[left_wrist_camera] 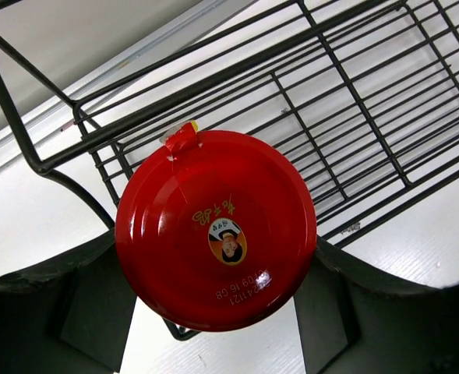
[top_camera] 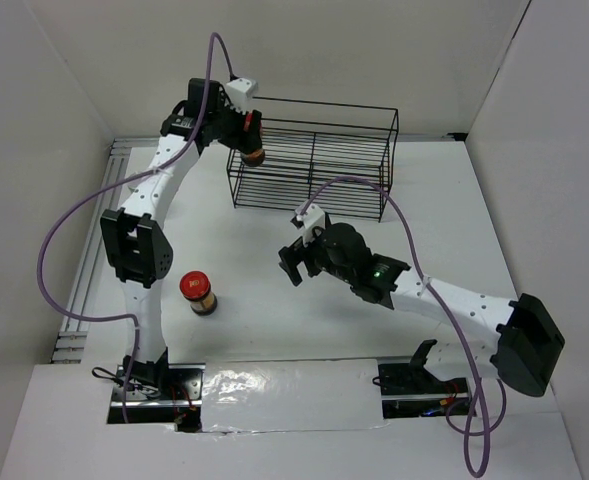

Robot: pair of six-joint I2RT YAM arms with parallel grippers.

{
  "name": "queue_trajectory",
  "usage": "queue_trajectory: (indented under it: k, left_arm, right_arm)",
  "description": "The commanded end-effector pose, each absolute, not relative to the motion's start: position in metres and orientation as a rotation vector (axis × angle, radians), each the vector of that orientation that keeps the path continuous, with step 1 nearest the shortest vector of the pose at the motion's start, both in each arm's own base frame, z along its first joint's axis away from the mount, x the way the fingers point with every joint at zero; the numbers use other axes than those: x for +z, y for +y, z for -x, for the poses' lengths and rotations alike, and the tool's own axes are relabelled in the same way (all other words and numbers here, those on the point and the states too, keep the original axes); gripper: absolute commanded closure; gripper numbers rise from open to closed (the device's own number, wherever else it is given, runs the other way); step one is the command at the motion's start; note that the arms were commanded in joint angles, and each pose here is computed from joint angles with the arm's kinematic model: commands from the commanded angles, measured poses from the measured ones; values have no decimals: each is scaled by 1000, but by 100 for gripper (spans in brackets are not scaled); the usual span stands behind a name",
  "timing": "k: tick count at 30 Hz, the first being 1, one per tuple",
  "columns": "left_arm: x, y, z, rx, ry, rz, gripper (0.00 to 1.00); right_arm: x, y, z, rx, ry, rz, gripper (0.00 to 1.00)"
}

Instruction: Organize the condiment bottles

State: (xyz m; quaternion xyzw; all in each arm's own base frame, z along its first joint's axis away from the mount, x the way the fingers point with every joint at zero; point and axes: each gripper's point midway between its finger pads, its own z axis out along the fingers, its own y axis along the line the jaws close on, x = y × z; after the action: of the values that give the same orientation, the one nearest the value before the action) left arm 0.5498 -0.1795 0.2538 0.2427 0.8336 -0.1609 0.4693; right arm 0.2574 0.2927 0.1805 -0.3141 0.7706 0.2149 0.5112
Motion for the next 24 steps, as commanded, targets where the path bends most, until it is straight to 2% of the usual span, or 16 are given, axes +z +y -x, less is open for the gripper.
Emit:
queue_trajectory:
  k: [1,3,4,6,7,8,9,18,24]
  left_arm:
    - [276,-177,-563,-455,1978,-542,61]
    - [274,-175,-563,-468,1987,-538,48]
    - [272,-176,-563,-470,1990,-539,37]
    - [273,-178,-562,-470,1983,-552,27]
    - [275,-179,-563,-463,1974,-557,16]
    - [275,-180,-563,-455,1970,-565,12]
    - [276,-179,-565,-442,1966,-564,2]
    - [296,-176,-567,-384,1919,-551,1]
    - [345,-169,-561,-280,1795,-542,1]
  right_arm:
    - [193,301,-260,534,1841,750,0]
    - [192,303,-260,534,1843,763,0]
    - [191,304,-260,536,1845,763,0]
    - [191,305,-261,538,1842,768,0]
    - [193,306,-261,539,1836,769,0]
    - [192,308,-261,543,1837,773,0]
    - [192,309,-261,546,1837,775,0]
    - [191,319,-262,573,1840,801,0]
    - [192,323,-259,567,1805,865,0]
